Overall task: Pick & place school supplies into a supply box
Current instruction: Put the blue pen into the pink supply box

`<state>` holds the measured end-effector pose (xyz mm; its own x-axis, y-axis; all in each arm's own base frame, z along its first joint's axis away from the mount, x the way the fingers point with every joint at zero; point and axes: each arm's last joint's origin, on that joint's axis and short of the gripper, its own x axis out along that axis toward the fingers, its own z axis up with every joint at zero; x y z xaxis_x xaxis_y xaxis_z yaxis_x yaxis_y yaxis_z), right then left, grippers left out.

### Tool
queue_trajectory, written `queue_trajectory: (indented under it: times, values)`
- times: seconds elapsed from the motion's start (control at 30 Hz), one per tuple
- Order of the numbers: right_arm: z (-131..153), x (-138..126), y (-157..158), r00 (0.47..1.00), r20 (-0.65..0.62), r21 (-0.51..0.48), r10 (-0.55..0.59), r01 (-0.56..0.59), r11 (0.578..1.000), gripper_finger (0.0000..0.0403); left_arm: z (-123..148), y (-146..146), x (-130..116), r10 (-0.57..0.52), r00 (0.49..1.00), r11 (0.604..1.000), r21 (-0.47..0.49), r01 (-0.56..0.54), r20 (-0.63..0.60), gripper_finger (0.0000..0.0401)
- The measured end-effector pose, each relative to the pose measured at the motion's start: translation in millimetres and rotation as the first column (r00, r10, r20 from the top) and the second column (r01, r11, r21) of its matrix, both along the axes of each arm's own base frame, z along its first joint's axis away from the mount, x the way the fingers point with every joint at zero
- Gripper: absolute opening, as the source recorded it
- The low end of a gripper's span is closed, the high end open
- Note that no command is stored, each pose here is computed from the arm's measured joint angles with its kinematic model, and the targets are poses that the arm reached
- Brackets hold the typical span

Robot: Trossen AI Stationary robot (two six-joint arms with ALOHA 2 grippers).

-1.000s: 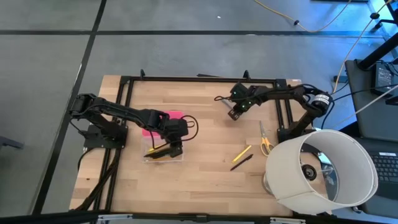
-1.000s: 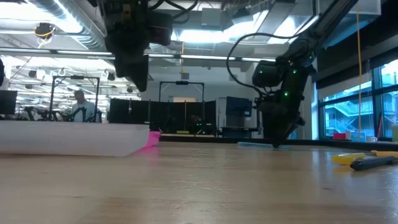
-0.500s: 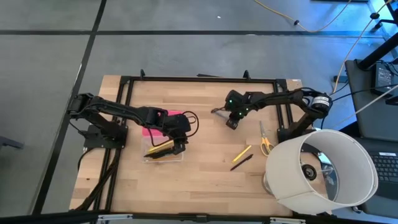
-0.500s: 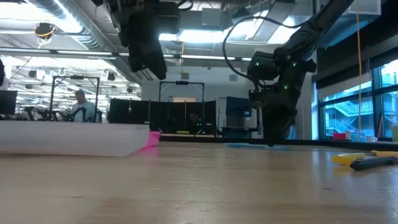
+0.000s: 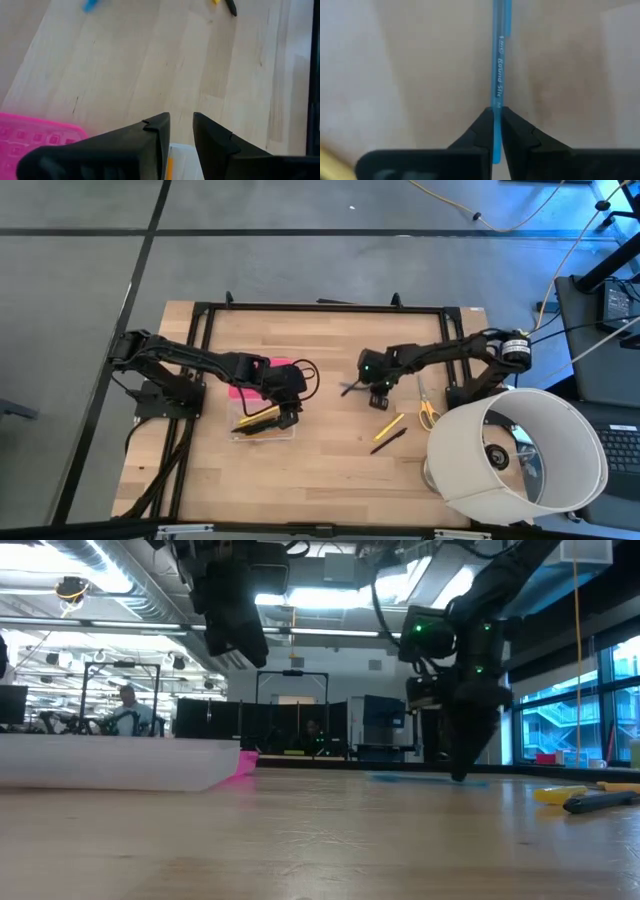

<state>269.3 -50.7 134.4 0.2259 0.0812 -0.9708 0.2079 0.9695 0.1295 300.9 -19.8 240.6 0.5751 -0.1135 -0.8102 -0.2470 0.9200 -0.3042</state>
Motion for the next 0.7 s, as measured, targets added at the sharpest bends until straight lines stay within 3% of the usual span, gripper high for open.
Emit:
queue_trajectory:
  times: [0.3, 0.7]
  values:
    - [-0.6, 3.3, 44.7, 0.984, -0.024, -0.046, 0.178, -0.179, 0.983, 0.0035, -0.1, -0.2, 0.0, 0.012, 1.0, 1.0, -0.008, -0.012, -0.002, 0.0077]
    - [-1.1, 3.2, 61.4, 0.97, -0.023, -0.046, 0.24, -0.241, 0.969, 0.0036, -0.2, -0.2, -0.1, 0.01, 1.0, 1.0, -0.007, -0.01, -0.002, 0.0077]
